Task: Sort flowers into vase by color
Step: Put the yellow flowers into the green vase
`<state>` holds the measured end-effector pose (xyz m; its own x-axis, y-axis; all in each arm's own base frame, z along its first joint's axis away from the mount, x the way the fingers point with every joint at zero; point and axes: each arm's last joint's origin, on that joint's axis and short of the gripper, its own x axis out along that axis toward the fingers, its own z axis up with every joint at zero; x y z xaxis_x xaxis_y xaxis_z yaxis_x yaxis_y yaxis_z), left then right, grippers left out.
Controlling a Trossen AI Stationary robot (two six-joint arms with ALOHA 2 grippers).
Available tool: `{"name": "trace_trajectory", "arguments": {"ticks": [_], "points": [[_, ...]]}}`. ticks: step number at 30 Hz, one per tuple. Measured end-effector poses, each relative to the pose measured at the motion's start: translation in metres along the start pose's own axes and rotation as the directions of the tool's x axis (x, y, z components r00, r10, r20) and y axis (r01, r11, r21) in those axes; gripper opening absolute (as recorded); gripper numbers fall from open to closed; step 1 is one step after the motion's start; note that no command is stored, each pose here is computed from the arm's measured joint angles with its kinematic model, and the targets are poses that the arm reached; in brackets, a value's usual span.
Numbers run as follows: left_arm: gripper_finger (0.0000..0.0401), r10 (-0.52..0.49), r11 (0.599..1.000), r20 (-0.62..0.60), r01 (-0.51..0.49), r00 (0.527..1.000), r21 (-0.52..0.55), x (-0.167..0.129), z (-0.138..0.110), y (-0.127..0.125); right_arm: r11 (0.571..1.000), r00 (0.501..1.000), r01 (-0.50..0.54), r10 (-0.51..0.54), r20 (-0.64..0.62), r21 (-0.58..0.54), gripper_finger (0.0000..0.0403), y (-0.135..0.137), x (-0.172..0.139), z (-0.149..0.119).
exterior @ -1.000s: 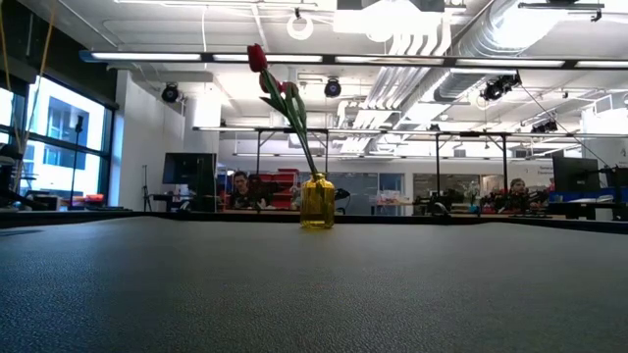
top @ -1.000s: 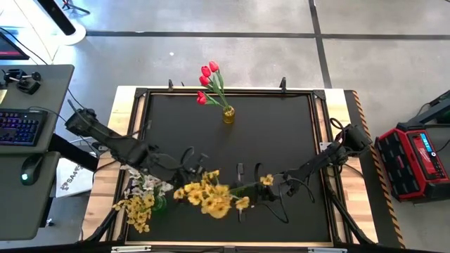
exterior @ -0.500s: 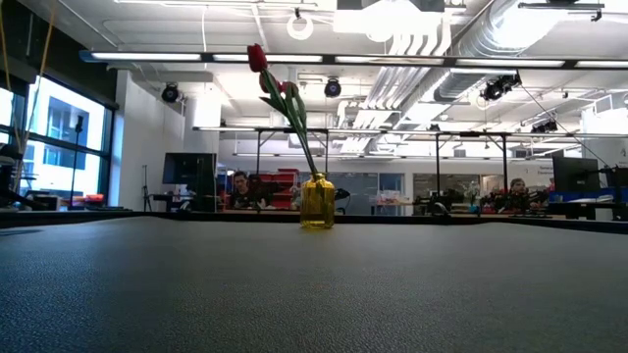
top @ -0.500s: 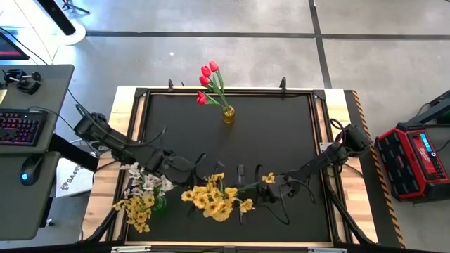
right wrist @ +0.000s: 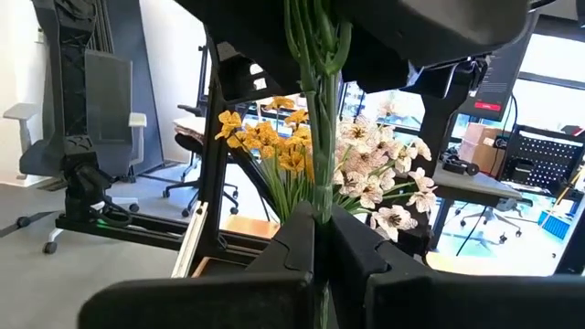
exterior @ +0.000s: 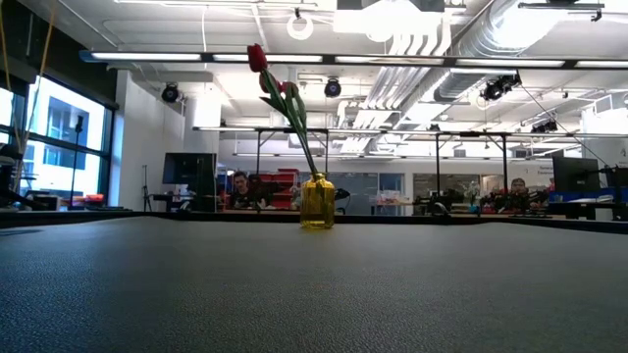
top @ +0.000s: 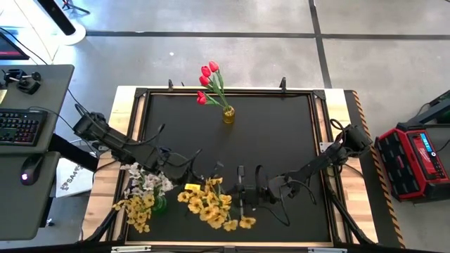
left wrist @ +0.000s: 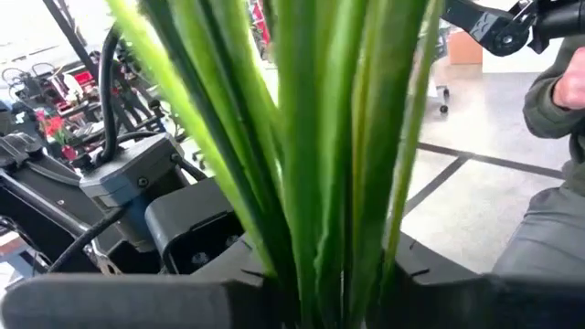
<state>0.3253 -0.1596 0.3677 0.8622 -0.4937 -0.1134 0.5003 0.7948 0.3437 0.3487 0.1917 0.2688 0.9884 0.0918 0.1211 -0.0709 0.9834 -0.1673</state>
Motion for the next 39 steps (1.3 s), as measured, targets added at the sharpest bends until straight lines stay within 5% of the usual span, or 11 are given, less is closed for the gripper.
{"name": "trace_trajectory", "arguments": {"ticks": [13, 26, 30, 39], "points": [[0.0008, 0.011, 0.999, 0.017, -0.010, 1.000, -0.043, -0.002, 0.014, 0.005, 1.000, 1.000, 0.003, -0.004, 0.017, 0.011, 0.0000, 0.000, 0.000, 0.003], [0.0003, 0.040, 0.997, -0.069, -0.044, 0.997, -0.057, -0.011, 0.017, -0.003, 1.000, 1.000, -0.001, 0.002, -0.016, 0.013, 0.0004, 0.001, 0.000, -0.001], [0.0001, 0.072, 0.995, -0.108, -0.079, 0.992, -0.057, -0.015, 0.021, -0.011, 1.000, 0.999, -0.003, 0.004, -0.040, 0.016, 0.0040, 0.002, 0.000, -0.005], [0.0000, 0.166, 0.966, -0.231, -0.205, 0.959, -0.156, -0.056, 0.041, -0.036, 0.996, 0.991, 0.088, -0.088, -0.097, 0.003, 0.0187, 0.000, -0.001, -0.009]]}}
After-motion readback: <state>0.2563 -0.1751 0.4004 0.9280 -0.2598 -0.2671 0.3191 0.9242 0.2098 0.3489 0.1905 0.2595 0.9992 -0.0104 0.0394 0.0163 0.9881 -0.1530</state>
